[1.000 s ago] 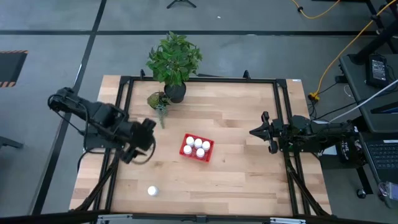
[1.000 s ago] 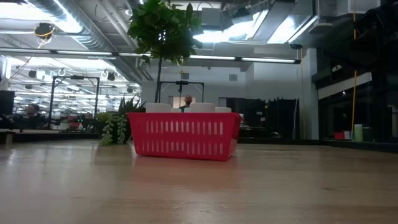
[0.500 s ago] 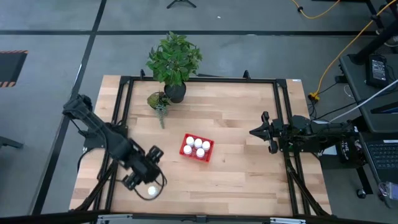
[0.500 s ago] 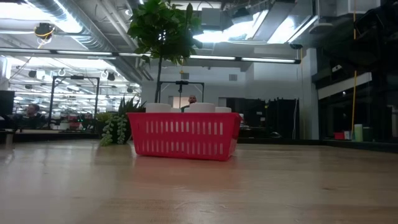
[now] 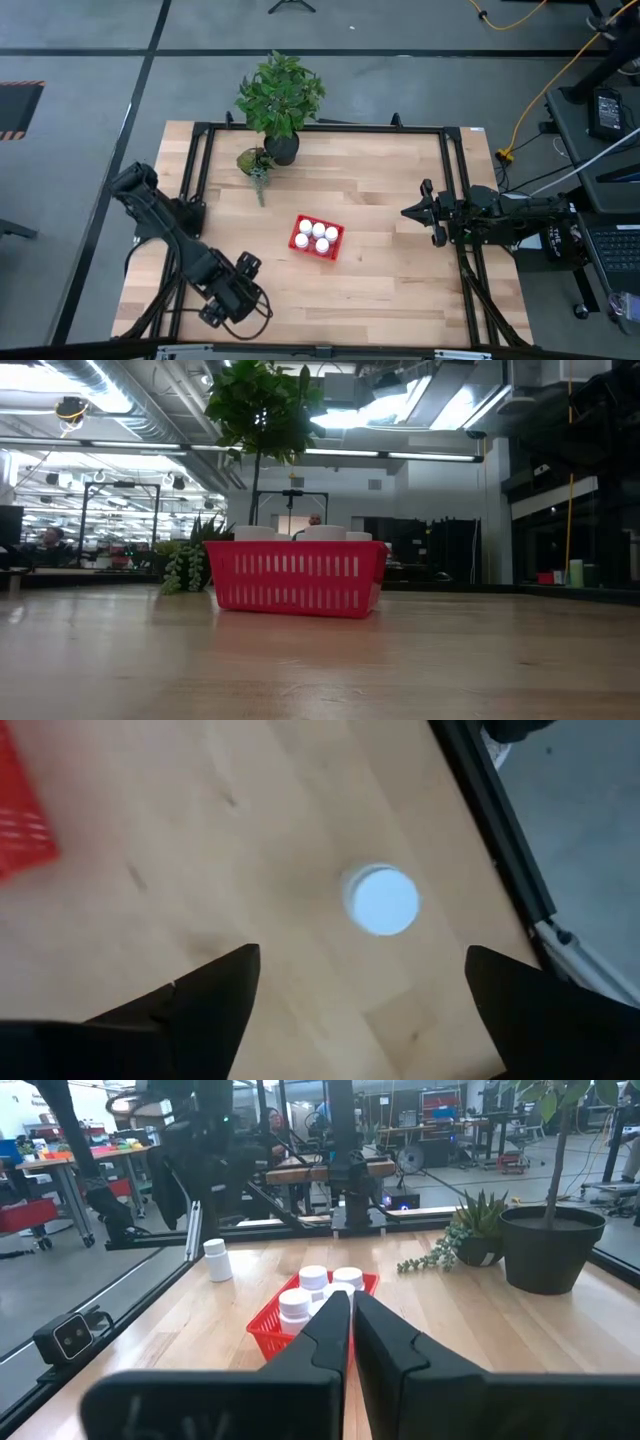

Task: Pick and place pill bottles into a basket
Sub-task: Put the white pill bottle into the bin

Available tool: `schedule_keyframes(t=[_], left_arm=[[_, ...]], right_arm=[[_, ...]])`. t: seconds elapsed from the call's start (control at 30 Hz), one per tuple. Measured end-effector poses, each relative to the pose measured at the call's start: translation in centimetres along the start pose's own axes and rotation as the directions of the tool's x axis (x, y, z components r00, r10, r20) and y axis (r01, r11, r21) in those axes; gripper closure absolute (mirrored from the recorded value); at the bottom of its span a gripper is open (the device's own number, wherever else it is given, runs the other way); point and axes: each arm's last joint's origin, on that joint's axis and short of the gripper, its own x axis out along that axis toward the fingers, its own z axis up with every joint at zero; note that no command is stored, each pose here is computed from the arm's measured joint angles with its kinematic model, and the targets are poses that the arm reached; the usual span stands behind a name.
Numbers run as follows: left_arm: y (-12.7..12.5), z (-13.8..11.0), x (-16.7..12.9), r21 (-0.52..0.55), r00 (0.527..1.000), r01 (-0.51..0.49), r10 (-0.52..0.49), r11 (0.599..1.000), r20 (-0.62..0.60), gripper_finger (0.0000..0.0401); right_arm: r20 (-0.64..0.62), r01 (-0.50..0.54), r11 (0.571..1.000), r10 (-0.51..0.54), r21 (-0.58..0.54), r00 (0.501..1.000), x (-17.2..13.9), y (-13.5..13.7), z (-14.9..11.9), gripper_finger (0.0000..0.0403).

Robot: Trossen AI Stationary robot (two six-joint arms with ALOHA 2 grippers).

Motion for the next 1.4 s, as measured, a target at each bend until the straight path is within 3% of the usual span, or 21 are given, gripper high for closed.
schedule_keyframes(t=[0.43,0.67,1.07,1.4], left_arm=[[-2.1,1.1,5.9,0.036,0.990,-0.031,0.036,0.999,-0.135,0.0043],[-2.4,1.9,8.0,0.064,0.992,-0.050,0.057,0.997,-0.117,0.0044],[-2.0,0.6,9.5,-0.004,0.982,-0.065,0.063,0.998,-0.177,0.0047],[-2.1,1.1,9.3,-0.014,0.990,-0.012,0.010,1.000,-0.143,0.0084]], right_arm=[[0.000,0.000,1.000,0.000,0.000,1.000,0.0,0.0,0.0,0.0381],[0.000,0.000,1.000,0.000,0.000,1.000,0.0,0.0,0.0,0.0381],[0.000,0.000,1.000,0.000,0.000,1.000,0.0,0.0,0.0,0.0381],[0.000,0.000,1.000,0.000,0.000,1.000,0.0,0.0,0.0,0.0381]])
